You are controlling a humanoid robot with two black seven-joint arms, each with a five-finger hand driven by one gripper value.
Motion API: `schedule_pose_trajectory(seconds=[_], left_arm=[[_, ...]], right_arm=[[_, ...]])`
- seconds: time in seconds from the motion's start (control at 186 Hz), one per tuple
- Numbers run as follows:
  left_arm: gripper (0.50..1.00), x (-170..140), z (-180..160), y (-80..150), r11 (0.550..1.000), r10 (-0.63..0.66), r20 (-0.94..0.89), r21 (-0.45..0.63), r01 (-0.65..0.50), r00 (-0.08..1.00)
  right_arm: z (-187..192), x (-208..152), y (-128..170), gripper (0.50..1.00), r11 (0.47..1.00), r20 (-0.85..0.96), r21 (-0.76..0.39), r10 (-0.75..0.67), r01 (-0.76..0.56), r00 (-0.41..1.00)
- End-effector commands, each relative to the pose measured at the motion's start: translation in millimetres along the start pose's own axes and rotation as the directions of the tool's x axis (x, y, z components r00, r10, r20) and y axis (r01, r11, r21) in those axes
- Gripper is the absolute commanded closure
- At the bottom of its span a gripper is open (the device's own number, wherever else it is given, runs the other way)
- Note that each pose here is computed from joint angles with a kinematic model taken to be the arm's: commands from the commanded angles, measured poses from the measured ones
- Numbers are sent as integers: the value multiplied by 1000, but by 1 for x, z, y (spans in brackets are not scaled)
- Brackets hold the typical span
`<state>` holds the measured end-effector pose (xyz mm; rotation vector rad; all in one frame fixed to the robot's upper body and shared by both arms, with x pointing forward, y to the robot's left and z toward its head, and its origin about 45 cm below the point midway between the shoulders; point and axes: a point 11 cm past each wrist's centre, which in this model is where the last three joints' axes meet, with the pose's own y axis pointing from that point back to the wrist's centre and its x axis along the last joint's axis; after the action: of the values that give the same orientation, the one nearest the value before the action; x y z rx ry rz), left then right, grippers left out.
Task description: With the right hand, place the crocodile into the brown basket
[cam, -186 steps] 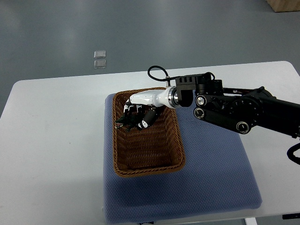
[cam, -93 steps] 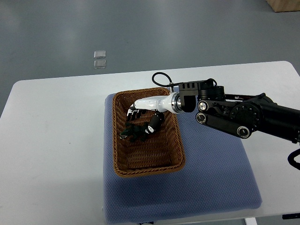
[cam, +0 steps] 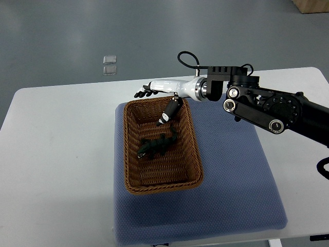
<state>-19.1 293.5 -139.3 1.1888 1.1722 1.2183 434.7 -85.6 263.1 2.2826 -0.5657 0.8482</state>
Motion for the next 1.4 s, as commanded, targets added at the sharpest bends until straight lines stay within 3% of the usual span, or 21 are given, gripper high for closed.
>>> schedule_pose_trajectory(seconds=[0.0,0.151,0.248,0.345,0.496,0.636,0.83,1.115,1.266,1.395], left_arm=[[500,0,0,0,1000,-1,0,1,1,1000],[500,-1,0,0,1000,-1,0,1,1,1000],[500,-1,0,0,1000,-3,0,1,3,1000],[500,-1,0,0,1000,-3,0,1,3,1000],[500,-1,0,0,1000,-3,0,1,3,1000],[500,-1,0,0,1000,-3,0,1,3,1000],[500,-1,0,0,1000,-1,0,1,1,1000],[500,-1,0,0,1000,-1,0,1,1,1000],[500,-1,0,0,1000,-3,0,1,3,1000],[500,-1,0,0,1000,-1,0,1,1,1000]], right_arm=[[3,23,12,607,996,143,32,76,-81,987],[24,57,33,607,955,500,62,222,-290,837],[52,77,54,607,889,723,32,294,-456,625],[68,85,61,607,815,887,-3,270,-579,376],[108,87,80,605,698,972,-157,233,-699,15],[157,58,95,585,618,948,-315,162,-721,-275],[183,23,100,583,606,880,-393,31,-691,-474],[199,3,104,572,616,863,-416,35,-670,-504],[203,-8,98,572,678,839,-415,27,-607,-544],[206,-8,99,572,677,826,-423,14,-603,-564]])
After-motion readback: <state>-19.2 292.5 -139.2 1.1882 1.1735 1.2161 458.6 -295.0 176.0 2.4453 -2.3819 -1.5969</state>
